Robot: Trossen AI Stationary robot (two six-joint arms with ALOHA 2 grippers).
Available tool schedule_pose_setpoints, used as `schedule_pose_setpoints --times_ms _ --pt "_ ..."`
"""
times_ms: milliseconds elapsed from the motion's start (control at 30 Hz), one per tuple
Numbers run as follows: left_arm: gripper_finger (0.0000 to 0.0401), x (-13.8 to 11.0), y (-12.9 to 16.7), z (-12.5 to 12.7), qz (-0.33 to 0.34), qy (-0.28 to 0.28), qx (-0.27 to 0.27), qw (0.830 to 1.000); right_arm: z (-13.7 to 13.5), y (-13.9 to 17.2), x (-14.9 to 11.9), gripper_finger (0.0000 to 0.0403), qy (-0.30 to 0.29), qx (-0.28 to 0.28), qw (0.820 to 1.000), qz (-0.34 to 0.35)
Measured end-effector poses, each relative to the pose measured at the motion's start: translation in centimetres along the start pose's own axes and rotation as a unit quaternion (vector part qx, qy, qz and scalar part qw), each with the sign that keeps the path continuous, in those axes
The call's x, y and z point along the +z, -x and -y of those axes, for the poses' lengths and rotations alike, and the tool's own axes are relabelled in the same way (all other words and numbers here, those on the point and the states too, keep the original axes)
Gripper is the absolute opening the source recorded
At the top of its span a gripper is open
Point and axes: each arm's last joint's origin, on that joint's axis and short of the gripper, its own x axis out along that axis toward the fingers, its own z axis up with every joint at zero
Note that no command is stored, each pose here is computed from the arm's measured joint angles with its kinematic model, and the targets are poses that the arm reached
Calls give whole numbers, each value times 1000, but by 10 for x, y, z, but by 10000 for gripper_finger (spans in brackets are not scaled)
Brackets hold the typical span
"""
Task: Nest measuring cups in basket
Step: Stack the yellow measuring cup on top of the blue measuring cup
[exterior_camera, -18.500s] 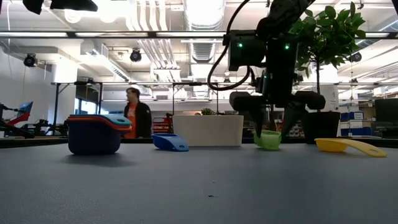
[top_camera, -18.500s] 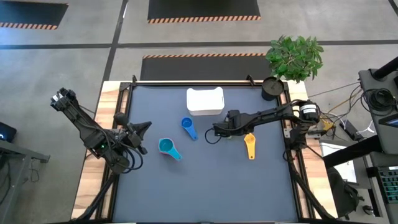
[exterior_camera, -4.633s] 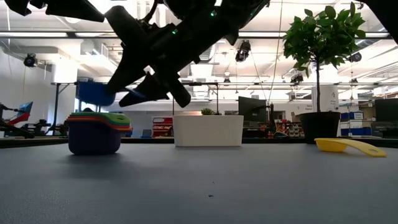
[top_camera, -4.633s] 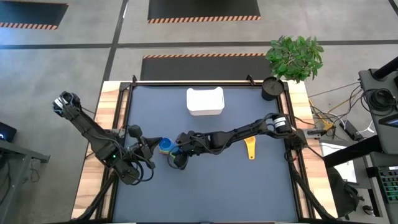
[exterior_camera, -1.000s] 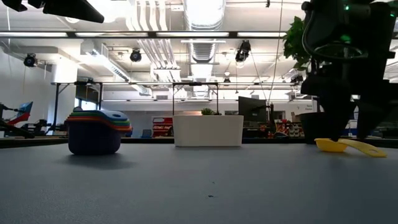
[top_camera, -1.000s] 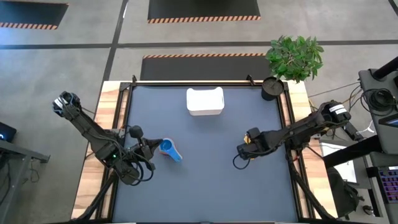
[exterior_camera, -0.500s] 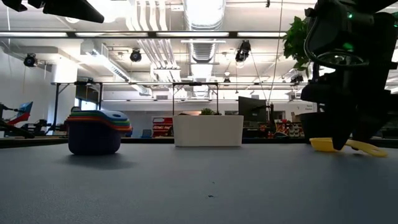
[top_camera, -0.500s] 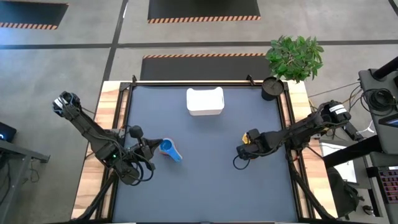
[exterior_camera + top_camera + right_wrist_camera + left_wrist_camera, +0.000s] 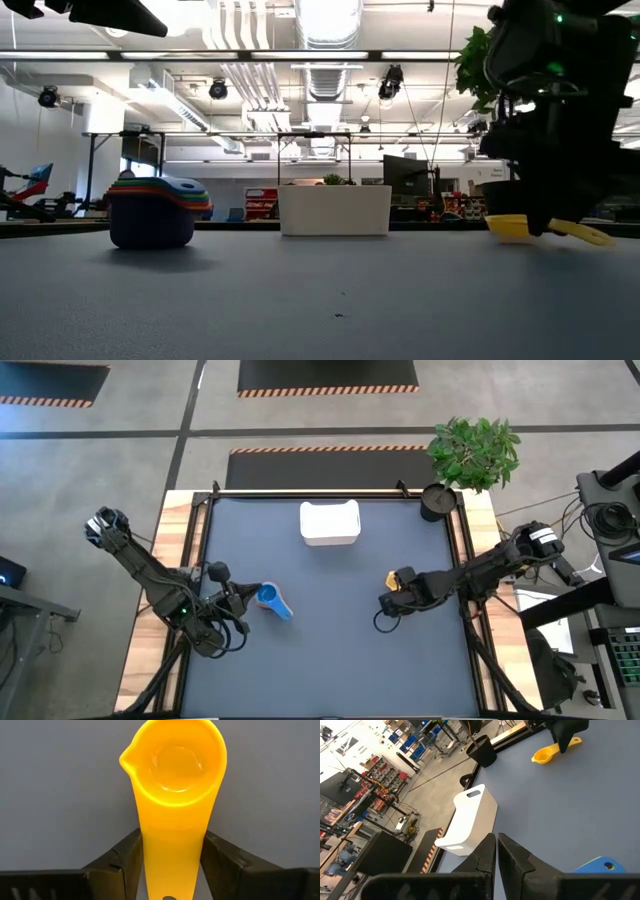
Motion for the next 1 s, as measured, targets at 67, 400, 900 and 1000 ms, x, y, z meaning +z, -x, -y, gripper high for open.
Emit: schedule_pose_setpoints --times_ms 67,400,900,1000 --pt "0 0 0 0 0 0 0 1000 -4 4 2 159 8 8 1000 6" --pt "0 0 0 0 0 0 0 1000 -36 29 21 158 38 80 995 48" --pt "0 0 0 0 -1 -2 0 1000 -129 43 67 159 199 121 968 92" --pt "0 0 0 0 -1 -2 1 1000 -149 44 76 159 238 127 957 105"
